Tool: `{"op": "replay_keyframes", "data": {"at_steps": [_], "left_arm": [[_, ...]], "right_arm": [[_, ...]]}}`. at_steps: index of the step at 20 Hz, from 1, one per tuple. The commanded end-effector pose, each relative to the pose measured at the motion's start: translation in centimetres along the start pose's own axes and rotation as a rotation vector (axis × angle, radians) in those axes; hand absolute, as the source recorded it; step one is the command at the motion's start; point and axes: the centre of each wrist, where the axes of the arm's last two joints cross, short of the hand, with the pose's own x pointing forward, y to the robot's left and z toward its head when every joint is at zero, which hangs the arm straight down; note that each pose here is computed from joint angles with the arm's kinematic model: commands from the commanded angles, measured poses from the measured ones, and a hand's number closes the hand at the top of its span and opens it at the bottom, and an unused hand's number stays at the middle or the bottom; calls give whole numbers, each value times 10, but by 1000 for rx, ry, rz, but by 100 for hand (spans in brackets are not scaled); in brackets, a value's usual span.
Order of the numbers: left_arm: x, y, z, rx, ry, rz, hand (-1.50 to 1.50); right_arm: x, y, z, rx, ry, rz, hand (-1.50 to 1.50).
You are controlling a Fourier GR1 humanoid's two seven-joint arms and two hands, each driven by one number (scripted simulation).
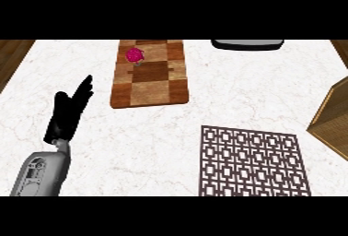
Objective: Pick the squash from the placemat and place it in the basket
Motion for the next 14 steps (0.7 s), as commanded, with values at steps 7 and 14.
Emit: {"op": "replay_keyframes", "data": {"at_steps": [7,14], "left_arm": [[-17,-3,6,-9,4,9,0],[-1,-12,5,-20,-24,-6,0]], "right_arm": [[-12,-67,46,-279,146,-158,-150],[-23,-84,95,-316,244,-215,-150]]}}
